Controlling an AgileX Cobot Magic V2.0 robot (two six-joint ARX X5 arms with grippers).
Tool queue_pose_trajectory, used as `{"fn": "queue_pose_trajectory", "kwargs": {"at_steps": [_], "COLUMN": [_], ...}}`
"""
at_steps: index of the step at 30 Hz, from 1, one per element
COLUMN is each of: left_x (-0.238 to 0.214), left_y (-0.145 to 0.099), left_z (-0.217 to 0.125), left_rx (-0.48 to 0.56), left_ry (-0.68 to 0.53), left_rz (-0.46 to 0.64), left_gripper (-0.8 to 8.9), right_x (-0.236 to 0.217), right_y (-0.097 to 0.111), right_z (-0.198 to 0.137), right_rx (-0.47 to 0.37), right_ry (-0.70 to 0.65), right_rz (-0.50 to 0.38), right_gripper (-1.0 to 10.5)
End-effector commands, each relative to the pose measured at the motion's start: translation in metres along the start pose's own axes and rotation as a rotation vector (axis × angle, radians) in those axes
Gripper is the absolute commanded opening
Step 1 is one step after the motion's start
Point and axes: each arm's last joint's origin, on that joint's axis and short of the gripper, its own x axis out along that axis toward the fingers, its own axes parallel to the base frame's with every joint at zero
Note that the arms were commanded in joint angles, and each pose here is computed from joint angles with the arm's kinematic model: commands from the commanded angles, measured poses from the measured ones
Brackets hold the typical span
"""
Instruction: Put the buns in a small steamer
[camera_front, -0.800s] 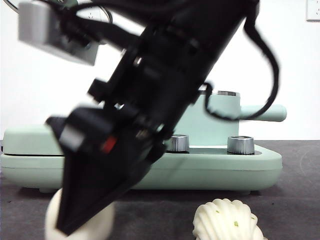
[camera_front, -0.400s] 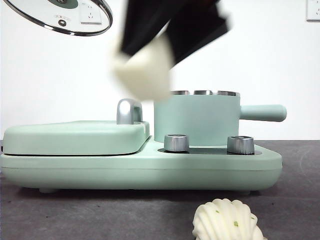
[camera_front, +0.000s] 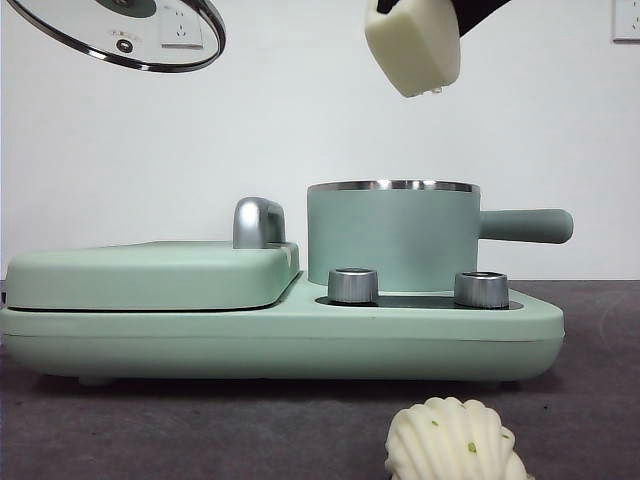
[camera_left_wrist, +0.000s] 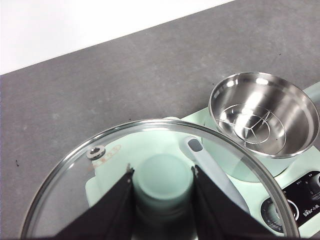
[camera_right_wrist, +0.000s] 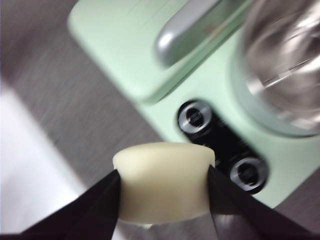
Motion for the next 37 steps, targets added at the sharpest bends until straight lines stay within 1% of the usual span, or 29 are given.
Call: {"fn": "queue_pose_trajectory", "kwargs": {"at_steps": [1,9,14,17,22,25,28,30,33,35,37], "left_x": [-0.005,-0.005,-0.005,-0.004,-0.004,-0.004,-0.004,-0.004,-0.004,-0.004,-0.004], "left_y": [0.0,0.0,0.0,0.0,0.0,0.0,0.0,0.0,0.0,0.0,0.0], "left_z": [0.007,0.007,0.007,0.007,0.007,0.007,0.007,0.007,0.007,0.007,0.007], "left_rx": [0.0,0.0,0.003,0.007,0.007,0.007,0.007,0.007,0.007,0.007,0.007], "left_ry": [-0.046,-0.045,-0.045,-0.045,-0.044,-0.045,-0.045,-0.045,-0.044,-0.045,-0.045], "left_rz": [0.002,0.002,0.002,0.002,0.002,0.002,0.003,0.003,0.003,0.003,0.003], "left_gripper": [0.11,0.11,0.11,0.11,0.11,0.11,0.11,0.11,0.11,0.11,0.11], "right_x": [0.006,0.045,0.073,0.089,0.114,0.127,0.142,0.148,0.148,0.137,0.117], "right_y": [-0.013,-0.062,-0.084,-0.093,-0.103,-0.108,-0.112,-0.113,-0.11,-0.107,-0.101], "right_z": [0.02,0.075,0.096,0.103,0.104,0.102,0.102,0.102,0.103,0.105,0.109], "right_rx": [-0.006,0.013,0.022,0.017,-0.017,-0.019,-0.017,-0.022,-0.028,-0.032,-0.034], "right_ry": [-0.027,-0.053,-0.051,-0.044,0.002,0.036,0.052,0.049,0.048,0.023,-0.019], "right_rz": [-0.03,-0.1,-0.119,-0.154,-0.212,-0.24,-0.243,-0.244,-0.24,-0.243,-0.245], "right_gripper": [2.4,2.4,2.4,2.4,2.4,2.4,2.5,2.9,3.4,3.9,3.9]}}
